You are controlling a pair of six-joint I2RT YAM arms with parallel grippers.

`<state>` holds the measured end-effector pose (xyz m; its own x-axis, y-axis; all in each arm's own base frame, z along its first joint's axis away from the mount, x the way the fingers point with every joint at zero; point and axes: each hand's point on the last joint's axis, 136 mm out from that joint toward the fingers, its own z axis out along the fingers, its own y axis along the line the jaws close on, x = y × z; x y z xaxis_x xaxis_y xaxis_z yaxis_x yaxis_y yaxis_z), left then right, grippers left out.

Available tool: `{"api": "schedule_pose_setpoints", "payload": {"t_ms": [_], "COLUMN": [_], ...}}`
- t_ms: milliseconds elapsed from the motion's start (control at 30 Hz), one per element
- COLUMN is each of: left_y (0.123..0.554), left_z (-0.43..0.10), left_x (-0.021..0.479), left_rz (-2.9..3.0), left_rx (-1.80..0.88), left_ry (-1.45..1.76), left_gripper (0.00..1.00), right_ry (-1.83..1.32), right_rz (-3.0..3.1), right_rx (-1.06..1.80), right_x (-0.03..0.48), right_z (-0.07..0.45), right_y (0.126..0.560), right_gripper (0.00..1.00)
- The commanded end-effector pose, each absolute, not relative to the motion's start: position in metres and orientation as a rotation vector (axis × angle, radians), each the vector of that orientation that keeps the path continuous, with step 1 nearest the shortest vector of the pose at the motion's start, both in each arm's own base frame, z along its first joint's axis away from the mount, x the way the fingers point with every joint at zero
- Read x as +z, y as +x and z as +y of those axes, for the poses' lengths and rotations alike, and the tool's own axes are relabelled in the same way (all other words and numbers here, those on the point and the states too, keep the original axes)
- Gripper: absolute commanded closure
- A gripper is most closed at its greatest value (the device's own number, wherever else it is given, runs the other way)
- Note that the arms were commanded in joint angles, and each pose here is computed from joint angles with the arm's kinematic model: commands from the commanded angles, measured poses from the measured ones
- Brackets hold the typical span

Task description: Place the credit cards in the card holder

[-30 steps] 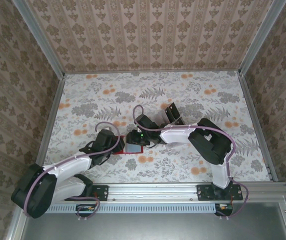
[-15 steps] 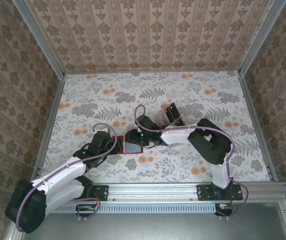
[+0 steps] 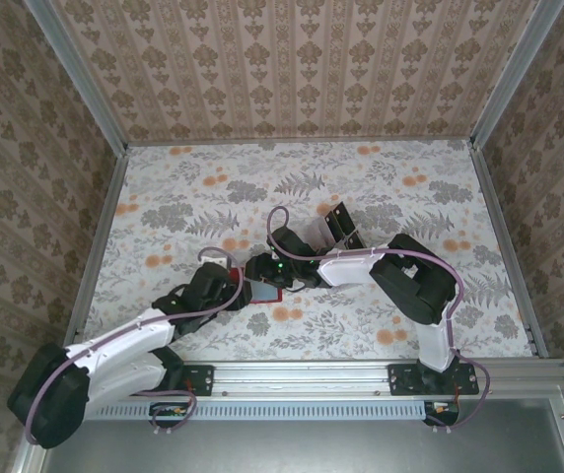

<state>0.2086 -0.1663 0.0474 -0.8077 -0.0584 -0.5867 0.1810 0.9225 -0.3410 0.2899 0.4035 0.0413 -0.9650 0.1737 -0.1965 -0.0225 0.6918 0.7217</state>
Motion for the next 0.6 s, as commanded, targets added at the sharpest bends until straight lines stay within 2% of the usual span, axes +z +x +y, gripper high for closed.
{"api": "schedule_pose_setpoints", "payload": {"t_ms": [0,400,567], "left_y": [0.220,0.227,0.224], "left_z": [-0.177,-0.177,-0.171], "left_x": [0.060,0.042,0.028], "left_rz": [2.405,2.449,2.489], "left_rx": [-0.522,-0.415,-0.368], "left_ry": [0.119,0.132,0.120], "left_gripper": [0.35,0.35,0.39], "right_ry": [0.182,0.199,0.211], "right_rz": [2.745,2.726,2.690], "right_rx": [1.071,1.104,1.113], "right_x": [0.012,0.020,0.034], "right_z": [0.389,0.389,0.383], "right_y": [0.279,0.280,0.283], "right_gripper": [0.46,0.45,0.45]}}
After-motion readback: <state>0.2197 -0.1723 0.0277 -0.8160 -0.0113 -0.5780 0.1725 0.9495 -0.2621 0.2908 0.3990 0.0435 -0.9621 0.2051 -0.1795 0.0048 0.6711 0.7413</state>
